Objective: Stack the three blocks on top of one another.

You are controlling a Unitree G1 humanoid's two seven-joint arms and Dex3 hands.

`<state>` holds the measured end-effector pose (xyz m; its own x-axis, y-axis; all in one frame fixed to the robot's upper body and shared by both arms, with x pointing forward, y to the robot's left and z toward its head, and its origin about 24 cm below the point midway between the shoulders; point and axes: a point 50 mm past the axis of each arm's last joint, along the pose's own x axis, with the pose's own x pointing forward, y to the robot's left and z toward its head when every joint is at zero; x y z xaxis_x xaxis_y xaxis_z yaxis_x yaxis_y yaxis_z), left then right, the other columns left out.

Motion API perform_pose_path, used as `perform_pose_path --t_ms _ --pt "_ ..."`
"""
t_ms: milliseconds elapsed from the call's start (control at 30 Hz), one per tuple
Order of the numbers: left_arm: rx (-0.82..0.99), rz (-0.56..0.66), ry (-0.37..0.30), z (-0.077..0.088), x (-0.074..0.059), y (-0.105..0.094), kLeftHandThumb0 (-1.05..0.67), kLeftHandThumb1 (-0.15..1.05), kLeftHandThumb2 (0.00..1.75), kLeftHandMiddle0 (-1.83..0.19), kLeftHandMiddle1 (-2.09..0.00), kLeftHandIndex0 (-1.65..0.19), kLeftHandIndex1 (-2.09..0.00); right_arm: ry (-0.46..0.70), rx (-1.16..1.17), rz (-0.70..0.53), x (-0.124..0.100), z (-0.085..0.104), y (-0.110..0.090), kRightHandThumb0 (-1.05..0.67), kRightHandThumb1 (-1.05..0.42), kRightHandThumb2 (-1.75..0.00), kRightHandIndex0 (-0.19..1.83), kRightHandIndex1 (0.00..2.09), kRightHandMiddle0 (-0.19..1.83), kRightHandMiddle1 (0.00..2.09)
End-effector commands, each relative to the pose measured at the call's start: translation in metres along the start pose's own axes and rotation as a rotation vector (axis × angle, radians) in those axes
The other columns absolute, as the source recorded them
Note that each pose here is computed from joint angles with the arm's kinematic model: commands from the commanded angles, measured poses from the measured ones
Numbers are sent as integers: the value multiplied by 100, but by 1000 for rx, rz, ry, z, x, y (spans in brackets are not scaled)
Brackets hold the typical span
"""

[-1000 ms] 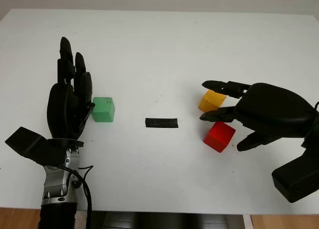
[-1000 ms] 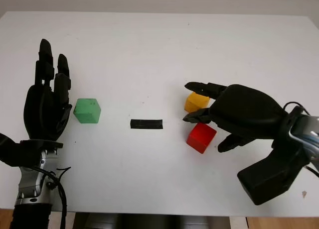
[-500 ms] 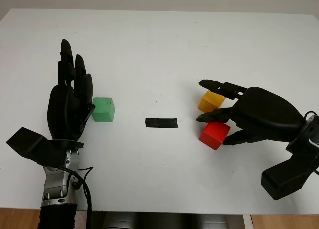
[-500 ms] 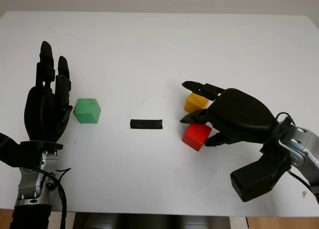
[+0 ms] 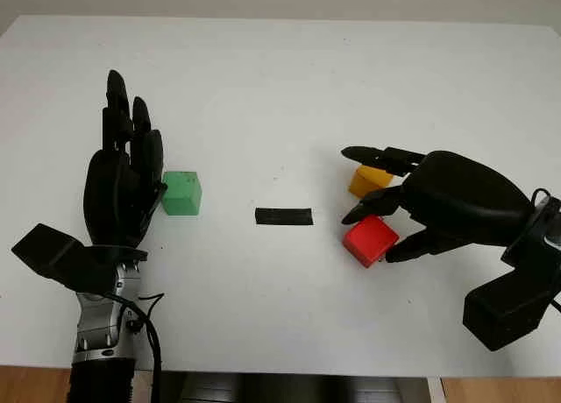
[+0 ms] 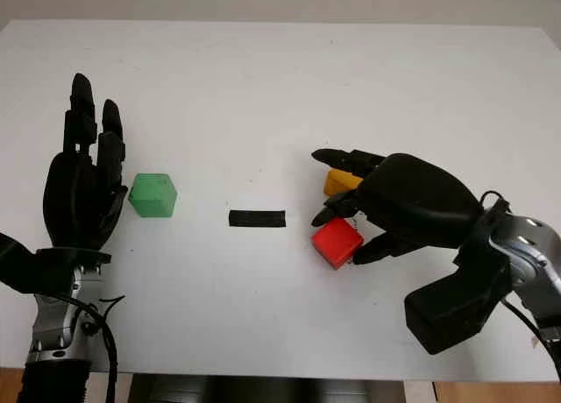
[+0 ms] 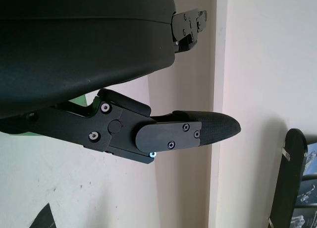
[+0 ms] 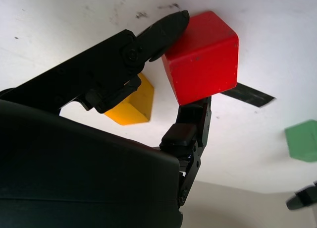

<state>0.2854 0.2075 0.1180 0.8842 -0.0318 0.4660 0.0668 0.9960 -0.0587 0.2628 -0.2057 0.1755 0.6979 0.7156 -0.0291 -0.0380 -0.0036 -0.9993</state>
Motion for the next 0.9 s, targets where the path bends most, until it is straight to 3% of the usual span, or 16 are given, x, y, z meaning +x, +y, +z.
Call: perform_pose_path --t_ms 0,300,667,867 --pt "4 -4 -3 -1 -2 -1 -68 105 45 19 -2 19 0 2 26 -19 0 3 -4 -44 -85 -5 31 10 81 101" --pt "-31 -11 -8 -7 0 -3 -65 105 42 19 0 19 0 1 136 -64 10 4 -14 -45 -84 -5 35 12 79 111" --pt "-2 -6 -29 -6 -2 -8 -63 105 47 19 0 19 0 40 299 -133 32 7 -30 -41 -91 -6 27 8 54 143" --pt "-18 14 -4 -6 -5 -14 -66 105 44 19 0 19 0 85 464 -185 49 5 -25 -44 -95 -6 27 8 40 162"
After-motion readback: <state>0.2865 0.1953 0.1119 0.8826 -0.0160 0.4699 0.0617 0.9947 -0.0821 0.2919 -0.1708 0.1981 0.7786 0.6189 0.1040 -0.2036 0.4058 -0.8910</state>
